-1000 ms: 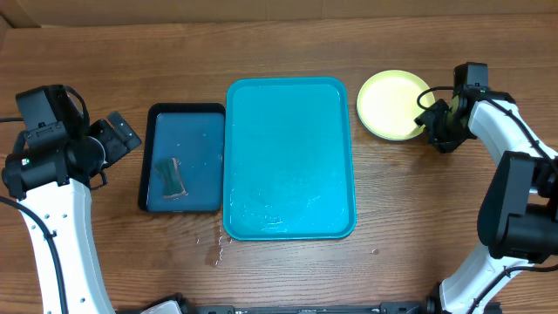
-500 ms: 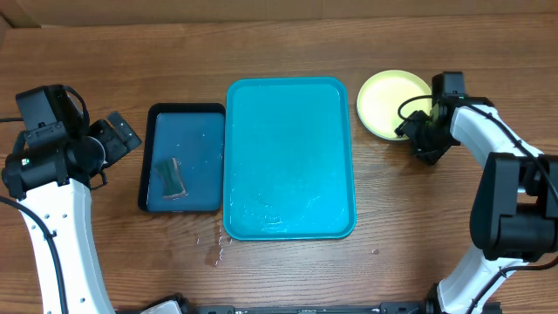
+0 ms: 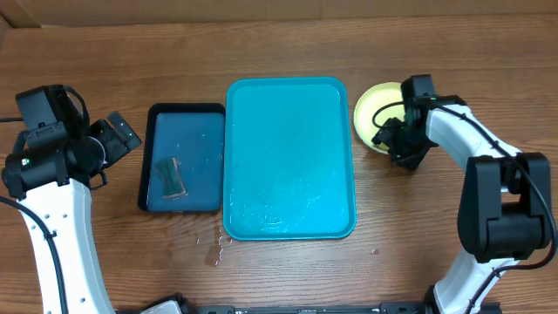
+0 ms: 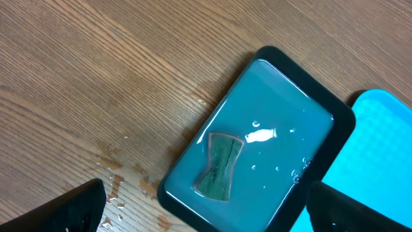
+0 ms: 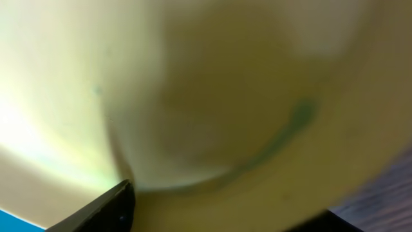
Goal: Clean dirty plates on tray and stack at the side
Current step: 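Lower the yellow plate onto the plate stack with the right gripper, then open the right gripper and lift it off the stacked plate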
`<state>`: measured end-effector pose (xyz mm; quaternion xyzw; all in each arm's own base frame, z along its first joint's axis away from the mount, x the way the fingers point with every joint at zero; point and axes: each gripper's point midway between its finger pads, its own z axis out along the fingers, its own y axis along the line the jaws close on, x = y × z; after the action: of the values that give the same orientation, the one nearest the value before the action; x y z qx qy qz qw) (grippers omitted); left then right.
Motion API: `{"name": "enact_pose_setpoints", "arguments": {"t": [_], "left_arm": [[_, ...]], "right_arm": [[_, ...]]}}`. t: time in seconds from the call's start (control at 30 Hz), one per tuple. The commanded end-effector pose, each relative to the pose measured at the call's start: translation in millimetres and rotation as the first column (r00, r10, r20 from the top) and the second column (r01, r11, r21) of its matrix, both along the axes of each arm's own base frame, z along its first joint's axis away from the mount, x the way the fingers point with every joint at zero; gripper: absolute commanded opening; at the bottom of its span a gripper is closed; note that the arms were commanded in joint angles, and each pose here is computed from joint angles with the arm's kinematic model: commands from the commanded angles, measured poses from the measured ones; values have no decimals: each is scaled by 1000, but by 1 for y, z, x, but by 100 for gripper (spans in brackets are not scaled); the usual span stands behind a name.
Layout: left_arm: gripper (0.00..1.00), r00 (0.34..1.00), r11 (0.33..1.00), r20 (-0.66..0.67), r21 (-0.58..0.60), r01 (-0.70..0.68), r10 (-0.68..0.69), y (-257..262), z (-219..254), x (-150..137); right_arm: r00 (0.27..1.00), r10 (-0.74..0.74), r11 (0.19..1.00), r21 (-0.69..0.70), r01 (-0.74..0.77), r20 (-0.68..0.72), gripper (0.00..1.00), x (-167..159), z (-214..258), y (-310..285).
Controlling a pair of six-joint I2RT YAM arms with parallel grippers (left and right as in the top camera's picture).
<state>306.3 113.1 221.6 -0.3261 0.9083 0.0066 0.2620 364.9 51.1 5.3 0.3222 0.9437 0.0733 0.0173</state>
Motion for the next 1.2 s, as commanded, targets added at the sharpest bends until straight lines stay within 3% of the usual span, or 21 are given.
{"name": "enact_pose_setpoints", "arguments": {"t": [0.0,0.4,0.7,0.83,1.03,1.17], "left_arm": [[100,1000,1000,9,-6,-6,6,0,2,3],[100,1000,1000,8,-5,-6,6,0,2,3],[100,1000,1000,8,-5,-6,6,0,2,3],[100,1000,1000,8,-5,-6,6,0,2,3],[100,1000,1000,8,-5,-5,5,0,2,3],[100,1000,1000,9,-5,-6,6,0,2,3]], "right_arm": [[1000,27,1000,12,-27,-7,71,-8,5,10],[996,60,998,10,-60,-67,75,-24,5,11],[992,128,991,42,-127,-23,77,-15,8,16],[991,133,990,40,-133,-3,79,-4,30,10],[949,309,951,13,-310,63,83,12,99,9],[839,533,846,-33,-533,108,85,16,125,12]]}}
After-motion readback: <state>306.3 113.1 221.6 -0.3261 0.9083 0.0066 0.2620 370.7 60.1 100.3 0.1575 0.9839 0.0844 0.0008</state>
